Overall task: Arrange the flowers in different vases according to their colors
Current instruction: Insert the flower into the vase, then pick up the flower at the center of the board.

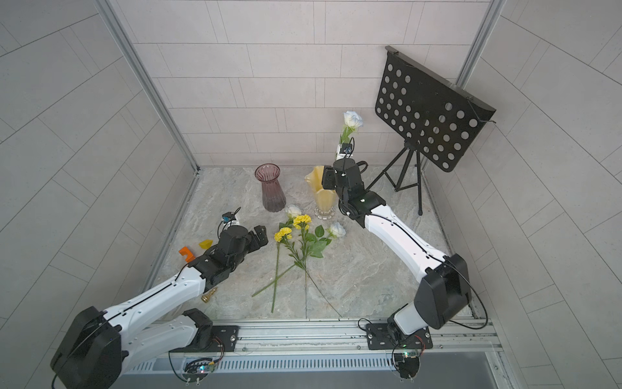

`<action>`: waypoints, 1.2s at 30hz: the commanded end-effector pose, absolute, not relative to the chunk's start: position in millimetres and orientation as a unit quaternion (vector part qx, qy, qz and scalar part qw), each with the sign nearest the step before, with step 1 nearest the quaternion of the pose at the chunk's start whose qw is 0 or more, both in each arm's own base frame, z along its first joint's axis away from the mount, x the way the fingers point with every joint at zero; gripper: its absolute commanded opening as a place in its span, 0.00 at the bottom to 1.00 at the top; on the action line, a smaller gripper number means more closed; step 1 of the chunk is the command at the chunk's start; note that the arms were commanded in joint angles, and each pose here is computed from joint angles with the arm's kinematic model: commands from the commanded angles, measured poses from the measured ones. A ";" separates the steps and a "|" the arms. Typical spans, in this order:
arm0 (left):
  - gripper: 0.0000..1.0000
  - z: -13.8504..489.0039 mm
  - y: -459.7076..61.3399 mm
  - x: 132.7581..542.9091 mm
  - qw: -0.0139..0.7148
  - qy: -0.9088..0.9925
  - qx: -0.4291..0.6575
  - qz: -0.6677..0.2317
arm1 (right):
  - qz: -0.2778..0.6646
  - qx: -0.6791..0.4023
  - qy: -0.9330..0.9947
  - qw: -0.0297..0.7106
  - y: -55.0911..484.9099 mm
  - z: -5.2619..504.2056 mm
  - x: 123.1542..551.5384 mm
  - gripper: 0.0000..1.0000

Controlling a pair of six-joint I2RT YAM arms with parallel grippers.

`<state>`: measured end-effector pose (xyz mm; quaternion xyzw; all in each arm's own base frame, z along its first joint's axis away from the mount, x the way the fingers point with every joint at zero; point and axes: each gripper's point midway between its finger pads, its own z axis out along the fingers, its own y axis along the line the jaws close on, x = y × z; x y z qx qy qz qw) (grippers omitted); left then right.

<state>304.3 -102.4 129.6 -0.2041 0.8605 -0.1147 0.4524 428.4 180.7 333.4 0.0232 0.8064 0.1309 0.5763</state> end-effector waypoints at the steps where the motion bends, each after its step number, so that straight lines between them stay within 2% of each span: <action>1: 1.00 135.5 -33.2 283.7 0.469 0.815 -0.340 0.027 | 0.139 -0.026 0.846 0.514 195.5 301.9 380.3 0.60; 4: 0.98 139.8 2.4 263.9 0.485 0.765 -0.413 0.100 | 0.155 -0.085 0.866 0.467 217.1 268.6 338.0 0.60; 7: 0.98 137.6 10.2 259.5 0.492 0.756 -0.414 0.122 | 0.179 -0.133 0.888 0.401 234.3 224.9 295.4 0.57; 12: 0.99 142.8 -0.2 265.9 0.490 0.781 -0.373 0.102 | 0.180 -0.179 0.912 0.321 239.5 161.1 242.1 0.53; 16: 0.99 133.3 -22.0 264.7 0.457 0.820 -0.343 0.038 | 0.172 -0.212 0.923 0.269 240.0 122.4 210.0 0.50; 22: 0.99 122.2 -67.8 281.2 0.461 0.848 -0.252 -0.073 | 0.160 -0.282 0.919 0.222 253.4 97.4 188.4 0.47; 28: 0.99 128.6 -75.6 282.8 0.453 0.860 -0.222 -0.074 | 0.131 -0.321 0.922 0.174 269.2 69.3 185.1 0.39; 36: 0.99 128.3 -81.3 284.7 0.453 0.863 -0.210 -0.084 | 0.093 -0.337 0.923 0.162 280.9 49.8 201.7 0.34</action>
